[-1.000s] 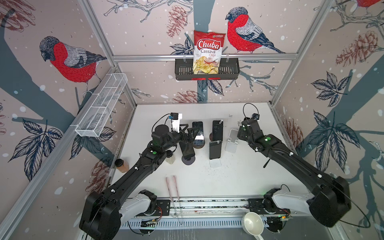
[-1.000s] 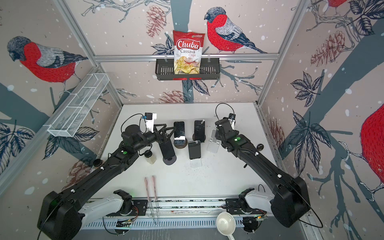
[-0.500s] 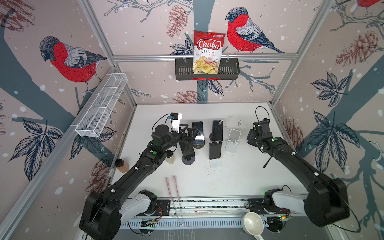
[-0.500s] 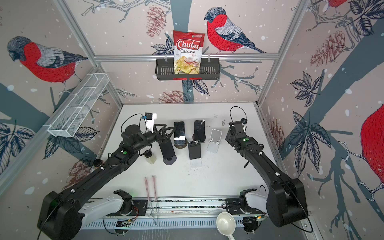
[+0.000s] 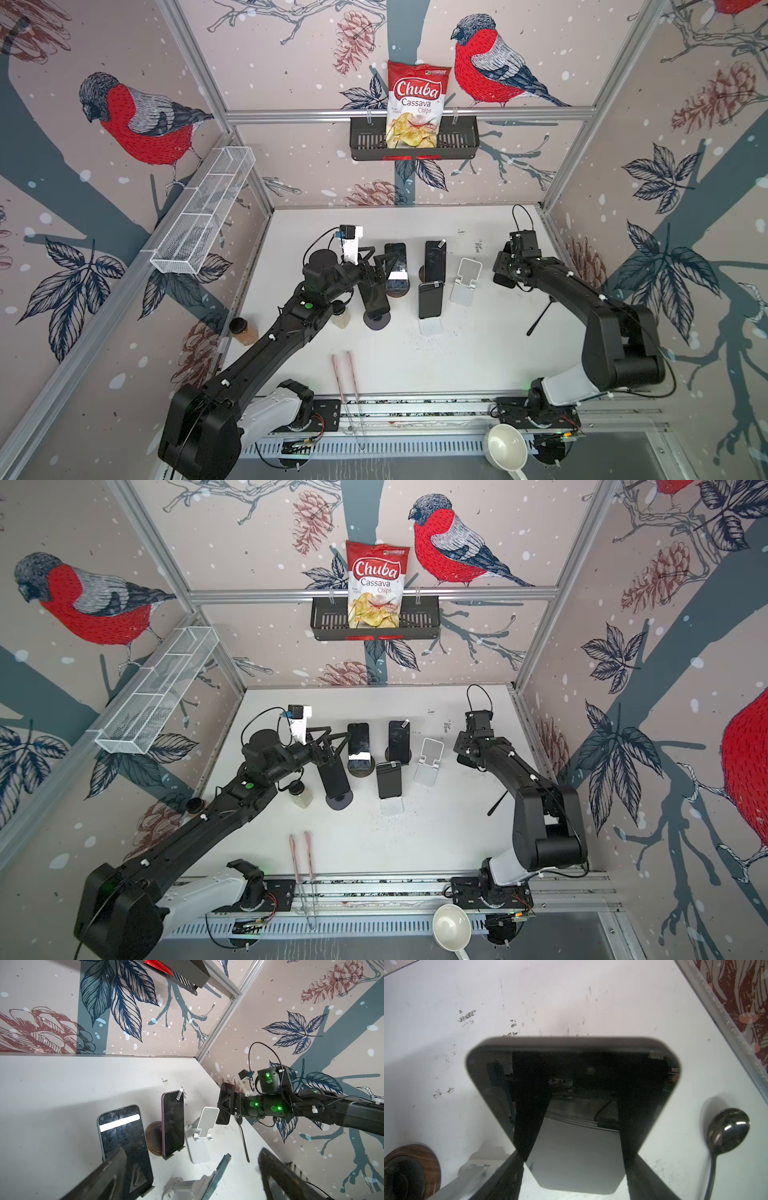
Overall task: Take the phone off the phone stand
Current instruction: 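Lift the black phone off its stand and carry it toward the right arm's side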
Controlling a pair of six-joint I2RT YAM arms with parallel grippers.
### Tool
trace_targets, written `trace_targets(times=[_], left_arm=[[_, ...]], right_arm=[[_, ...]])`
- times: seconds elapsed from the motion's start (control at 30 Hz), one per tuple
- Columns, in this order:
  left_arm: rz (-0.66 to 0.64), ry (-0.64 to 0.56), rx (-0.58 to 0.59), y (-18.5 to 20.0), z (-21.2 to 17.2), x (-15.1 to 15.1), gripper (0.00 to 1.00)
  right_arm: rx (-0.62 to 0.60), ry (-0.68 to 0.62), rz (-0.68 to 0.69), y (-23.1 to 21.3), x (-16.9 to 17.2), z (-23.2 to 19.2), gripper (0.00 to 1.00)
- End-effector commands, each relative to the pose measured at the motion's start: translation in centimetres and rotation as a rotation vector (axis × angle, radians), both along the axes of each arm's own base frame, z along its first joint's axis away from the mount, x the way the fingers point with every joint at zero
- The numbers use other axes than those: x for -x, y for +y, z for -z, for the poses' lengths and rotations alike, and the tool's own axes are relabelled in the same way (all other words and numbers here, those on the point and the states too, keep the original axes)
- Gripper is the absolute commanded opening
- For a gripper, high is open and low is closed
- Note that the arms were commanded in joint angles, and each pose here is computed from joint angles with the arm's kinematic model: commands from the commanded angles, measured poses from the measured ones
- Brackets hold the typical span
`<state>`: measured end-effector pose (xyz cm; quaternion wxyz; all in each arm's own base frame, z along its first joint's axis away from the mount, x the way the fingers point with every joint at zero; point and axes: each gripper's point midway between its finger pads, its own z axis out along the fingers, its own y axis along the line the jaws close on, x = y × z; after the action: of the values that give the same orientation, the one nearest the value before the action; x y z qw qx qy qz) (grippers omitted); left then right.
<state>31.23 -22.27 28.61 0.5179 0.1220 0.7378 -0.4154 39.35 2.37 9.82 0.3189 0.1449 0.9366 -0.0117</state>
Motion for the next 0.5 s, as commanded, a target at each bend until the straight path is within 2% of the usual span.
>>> trace_targets(times=[0.0,0.47], left_arm=[[-0.018,-0.026,-0.012,0.2,-0.7,-0.3,0.98],[-0.034,-0.016,-0.02,0.3,-0.7,-0.7,0.98]], right_arm=[[-0.004,-0.029,-0.045,0.5,-1.5,0.0,0.61],[-0.021,0.038,-0.087,0.7,-4.1,3.1,0.62]])
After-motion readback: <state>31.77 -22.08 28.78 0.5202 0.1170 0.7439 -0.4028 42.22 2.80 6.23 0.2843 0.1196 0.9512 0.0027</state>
